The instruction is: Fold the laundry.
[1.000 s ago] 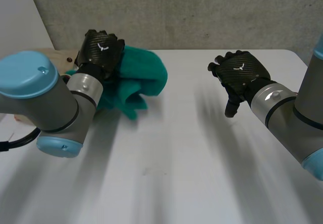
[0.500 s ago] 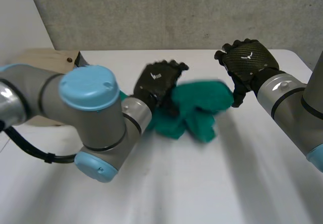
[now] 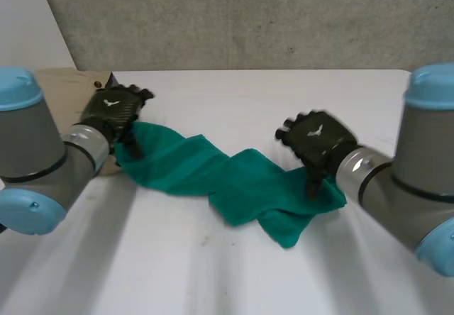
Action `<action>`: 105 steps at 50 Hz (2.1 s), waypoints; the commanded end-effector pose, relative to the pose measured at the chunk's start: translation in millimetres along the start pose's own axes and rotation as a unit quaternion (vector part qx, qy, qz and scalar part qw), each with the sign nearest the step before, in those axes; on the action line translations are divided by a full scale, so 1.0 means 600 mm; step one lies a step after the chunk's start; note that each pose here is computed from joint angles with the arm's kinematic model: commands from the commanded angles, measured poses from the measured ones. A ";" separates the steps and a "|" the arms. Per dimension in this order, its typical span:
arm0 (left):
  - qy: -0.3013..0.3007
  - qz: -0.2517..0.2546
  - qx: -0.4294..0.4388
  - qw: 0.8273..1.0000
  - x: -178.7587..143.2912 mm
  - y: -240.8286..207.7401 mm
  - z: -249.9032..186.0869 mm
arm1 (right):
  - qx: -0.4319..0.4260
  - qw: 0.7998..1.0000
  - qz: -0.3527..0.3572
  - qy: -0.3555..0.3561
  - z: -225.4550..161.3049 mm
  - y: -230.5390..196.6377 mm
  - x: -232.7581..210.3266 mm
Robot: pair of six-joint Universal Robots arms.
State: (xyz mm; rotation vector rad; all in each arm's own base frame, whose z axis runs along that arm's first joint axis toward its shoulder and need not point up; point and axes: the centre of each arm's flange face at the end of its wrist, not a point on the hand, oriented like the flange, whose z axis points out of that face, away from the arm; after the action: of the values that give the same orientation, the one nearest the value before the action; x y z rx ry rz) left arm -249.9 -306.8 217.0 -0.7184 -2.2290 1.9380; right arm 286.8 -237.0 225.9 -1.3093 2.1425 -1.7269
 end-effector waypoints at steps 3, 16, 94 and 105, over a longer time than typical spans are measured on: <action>-0.053 0.118 -0.063 0.990 -0.077 0.065 0.033 | -0.018 0.999 -0.011 -0.045 0.010 0.020 -0.056; -0.126 0.126 -0.097 0.979 -0.124 0.118 0.058 | -0.037 0.998 -0.010 -0.057 0.026 0.045 -0.073; -0.043 0.150 -0.037 0.987 -0.021 0.123 0.059 | -0.030 0.999 -0.009 -0.039 0.026 0.038 -0.058; -0.193 0.187 -0.082 0.960 -0.145 0.142 0.096 | -0.030 0.999 -0.009 -0.039 0.026 0.038 -0.058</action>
State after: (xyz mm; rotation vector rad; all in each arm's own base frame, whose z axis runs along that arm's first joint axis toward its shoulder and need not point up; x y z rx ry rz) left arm -203.4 -366.2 135.0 -0.9684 -2.5075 2.1082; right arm 304.9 -225.8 186.4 -1.3925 2.1628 -1.5985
